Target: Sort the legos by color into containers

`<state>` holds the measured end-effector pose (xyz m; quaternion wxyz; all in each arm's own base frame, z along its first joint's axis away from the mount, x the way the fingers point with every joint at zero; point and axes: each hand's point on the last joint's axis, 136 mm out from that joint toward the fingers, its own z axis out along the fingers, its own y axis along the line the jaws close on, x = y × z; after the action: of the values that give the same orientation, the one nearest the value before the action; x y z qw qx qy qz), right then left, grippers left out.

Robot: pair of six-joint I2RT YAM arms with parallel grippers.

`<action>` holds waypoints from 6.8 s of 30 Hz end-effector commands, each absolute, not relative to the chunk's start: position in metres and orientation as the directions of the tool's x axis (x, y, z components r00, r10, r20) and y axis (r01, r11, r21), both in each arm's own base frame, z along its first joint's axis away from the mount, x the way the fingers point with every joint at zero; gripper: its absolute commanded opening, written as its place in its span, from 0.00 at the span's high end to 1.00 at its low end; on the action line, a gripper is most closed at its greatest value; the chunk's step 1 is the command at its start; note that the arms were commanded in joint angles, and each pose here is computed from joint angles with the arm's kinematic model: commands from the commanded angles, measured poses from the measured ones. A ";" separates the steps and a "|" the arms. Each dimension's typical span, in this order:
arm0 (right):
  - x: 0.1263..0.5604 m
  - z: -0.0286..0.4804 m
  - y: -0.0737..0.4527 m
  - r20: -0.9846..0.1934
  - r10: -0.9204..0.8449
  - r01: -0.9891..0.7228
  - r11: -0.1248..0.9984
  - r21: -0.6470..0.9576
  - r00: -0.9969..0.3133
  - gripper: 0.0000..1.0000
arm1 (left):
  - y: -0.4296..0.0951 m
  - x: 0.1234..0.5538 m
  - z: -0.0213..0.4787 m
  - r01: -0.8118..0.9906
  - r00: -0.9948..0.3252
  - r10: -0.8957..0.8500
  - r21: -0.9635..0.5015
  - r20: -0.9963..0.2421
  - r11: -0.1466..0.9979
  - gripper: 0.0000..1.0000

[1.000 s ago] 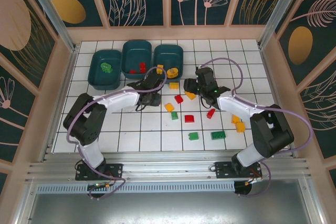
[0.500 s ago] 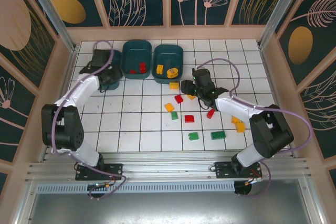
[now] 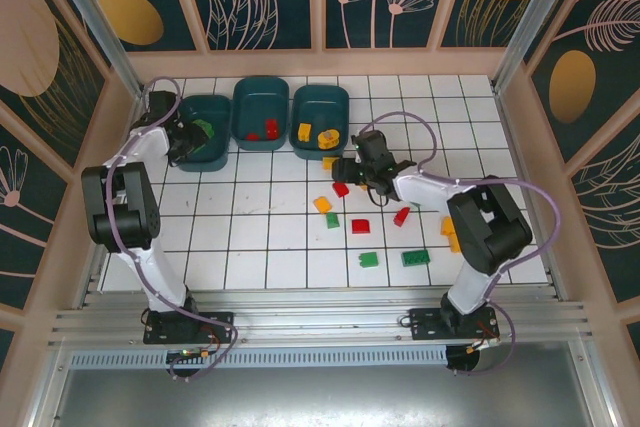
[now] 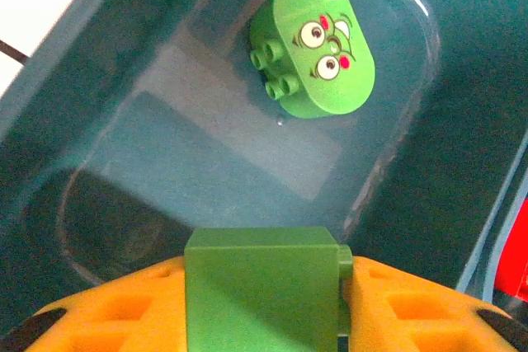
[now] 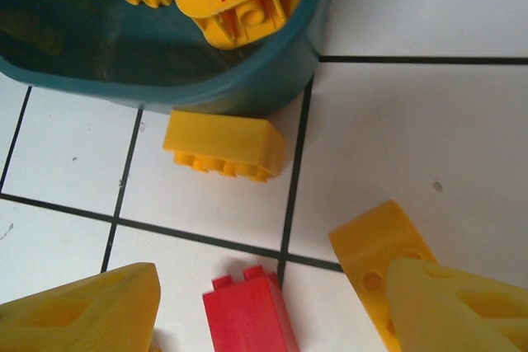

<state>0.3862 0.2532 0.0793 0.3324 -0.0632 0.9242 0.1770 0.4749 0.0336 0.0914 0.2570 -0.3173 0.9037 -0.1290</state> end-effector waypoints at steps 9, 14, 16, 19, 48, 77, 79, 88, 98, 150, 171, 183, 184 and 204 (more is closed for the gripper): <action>0.399 0.075 0.270 -0.660 0.141 -0.077 0.954 0.290 -0.738 0.22 | 0.030 0.478 0.134 -0.459 -0.643 -0.638 -0.454 -0.424 0.764 0.29; 0.404 0.072 0.280 -0.676 0.156 -0.061 0.956 0.286 -0.720 0.18 | 0.009 0.458 0.165 -0.381 -0.622 -0.657 -0.569 -0.426 0.729 0.23; 0.408 0.067 0.284 -0.681 0.152 -0.051 0.962 0.268 -0.716 0.18 | 0.000 0.445 0.168 -0.346 -0.620 -0.664 -0.614 -0.418 0.709 0.21; 0.413 0.057 0.290 -0.680 0.137 -0.049 0.968 0.246 -0.720 0.18 | -0.014 0.423 0.159 -0.315 -0.640 -0.666 -0.660 -0.383 0.682 0.20; 0.430 0.038 0.286 -0.751 0.110 0.038 0.993 0.112 -0.651 0.54 | -0.031 0.386 0.146 -0.275 -0.673 -0.650 -0.698 -0.352 0.662 0.19; 0.505 0.109 0.333 -0.798 0.032 -0.153 0.976 0.155 -0.602 0.58 | -0.172 0.309 0.108 -0.077 -0.864 -0.390 -0.682 -0.318 0.727 0.20; 0.515 0.104 0.332 -0.792 0.039 -0.139 0.978 0.154 -0.609 0.57 | -0.174 0.308 0.111 -0.066 -0.866 -0.379 -0.678 -0.325 0.732 0.20; 0.529 0.131 0.323 -0.815 0.053 -0.127 0.980 0.153 -0.577 0.34 | -0.185 0.307 0.110 -0.036 -0.882 -0.323 -0.636 -0.342 0.771 0.03; 0.462 0.180 0.280 -0.853 0.096 -0.137 0.972 0.192 -0.514 0.34 | -0.250 0.299 0.096 -0.069 -0.905 -0.310 -0.619 -0.290 0.782 0.06; 0.375 0.112 0.313 -0.748 -0.159 -0.393 0.908 0.145 -0.644 0.69 | -0.082 0.312 0.119 -0.336 -0.669 -0.627 -0.590 -0.399 0.734 0.01; 0.488 0.139 0.460 -0.842 -0.142 -0.534 0.824 0.191 -0.520 0.68 | -0.043 0.307 0.113 -0.375 -0.629 -0.695 -0.647 -0.348 0.663 0.02; 0.508 0.146 0.473 -0.839 -0.139 -0.511 0.840 0.182 -0.526 0.46 | -0.050 0.310 0.153 -0.245 -0.597 -0.674 -0.702 -0.434 0.669 0.01; 0.507 0.153 0.471 -0.844 -0.131 -0.509 0.841 0.184 -0.520 0.46 | -0.053 0.310 0.155 -0.228 -0.604 -0.668 -0.708 -0.435 0.668 0.02; 0.364 0.127 0.266 -0.751 -0.117 -0.317 0.940 0.127 -0.649 0.42 | -0.224 0.287 0.109 -0.087 -0.831 -0.419 -0.659 -0.366 0.747 0.08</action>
<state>0.3772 0.2861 0.1512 0.4303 -0.1290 0.8825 0.1394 0.2696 -0.2220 0.0985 0.2245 -0.1027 0.9155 -0.3177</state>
